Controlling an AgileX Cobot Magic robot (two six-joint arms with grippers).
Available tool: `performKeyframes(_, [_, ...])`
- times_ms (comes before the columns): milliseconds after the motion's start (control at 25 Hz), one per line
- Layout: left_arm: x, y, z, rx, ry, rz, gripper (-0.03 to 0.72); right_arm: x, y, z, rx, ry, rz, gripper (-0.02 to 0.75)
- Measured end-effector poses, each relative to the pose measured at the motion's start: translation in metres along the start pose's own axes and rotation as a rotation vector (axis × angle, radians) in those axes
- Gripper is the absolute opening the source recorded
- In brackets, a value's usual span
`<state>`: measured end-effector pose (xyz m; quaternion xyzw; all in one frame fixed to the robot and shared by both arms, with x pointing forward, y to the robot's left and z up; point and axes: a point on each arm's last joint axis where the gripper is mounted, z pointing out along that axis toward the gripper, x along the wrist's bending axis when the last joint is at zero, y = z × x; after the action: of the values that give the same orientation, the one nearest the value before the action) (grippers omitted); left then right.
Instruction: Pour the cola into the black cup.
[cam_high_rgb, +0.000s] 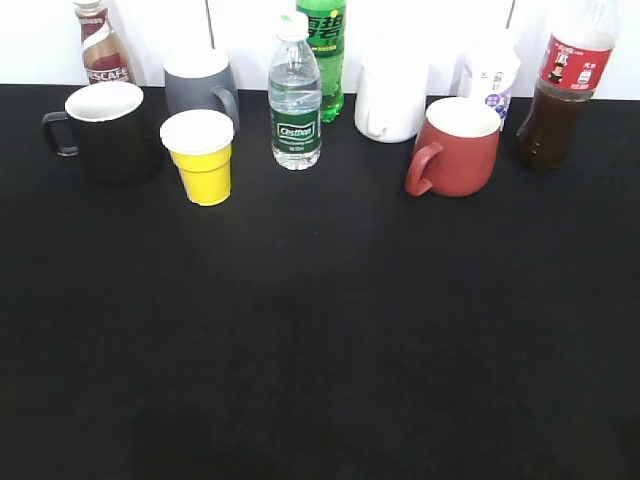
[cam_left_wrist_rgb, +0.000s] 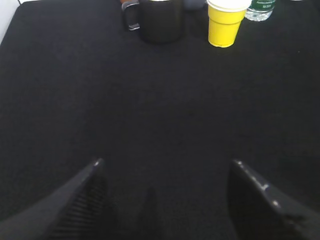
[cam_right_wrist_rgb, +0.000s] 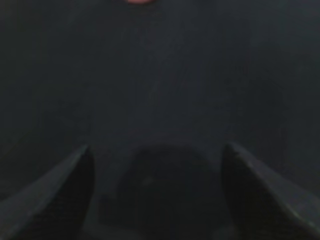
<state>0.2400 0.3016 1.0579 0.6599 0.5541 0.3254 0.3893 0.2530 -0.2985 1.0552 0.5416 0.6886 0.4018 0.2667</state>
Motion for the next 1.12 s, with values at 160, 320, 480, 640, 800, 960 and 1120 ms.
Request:
performKeyframes(160, [0.000,0.000,0.000,0.000,-0.005,-0.003,0.543,0.001,0.000,0.000,0.001,0.009,-0.002,0.596])
performKeyframes(320, [0.000,0.000,0.000,0.000,0.000,0.000,0.490,0.001,0.000,0.000,0.002,0.009,-0.003,0.596])
performKeyframes(480, [0.001,0.000,0.000,0.000,0.028,-0.009,0.441,0.000,0.000,0.000,-0.001,-0.034,0.027,0.596])
performKeyframes(640, [0.000,-0.003,-0.006,-0.045,0.107,-0.050,0.437,-0.001,-0.007,-0.011,-0.097,-0.297,0.187,0.596])
performKeyframes(800, [0.000,-0.005,-0.008,-0.057,0.121,-0.057,0.417,0.001,-0.011,-0.017,-0.150,-0.331,0.202,0.595])
performKeyframes(960, [0.000,-0.005,-0.008,-0.057,0.121,-0.057,0.393,0.001,-0.011,-0.017,-0.149,-0.331,0.202,0.595])
performKeyframes(1120, [0.000,-0.005,-0.008,-0.057,0.121,-0.056,0.355,0.001,-0.011,-0.017,-0.149,-0.331,0.202,0.595])
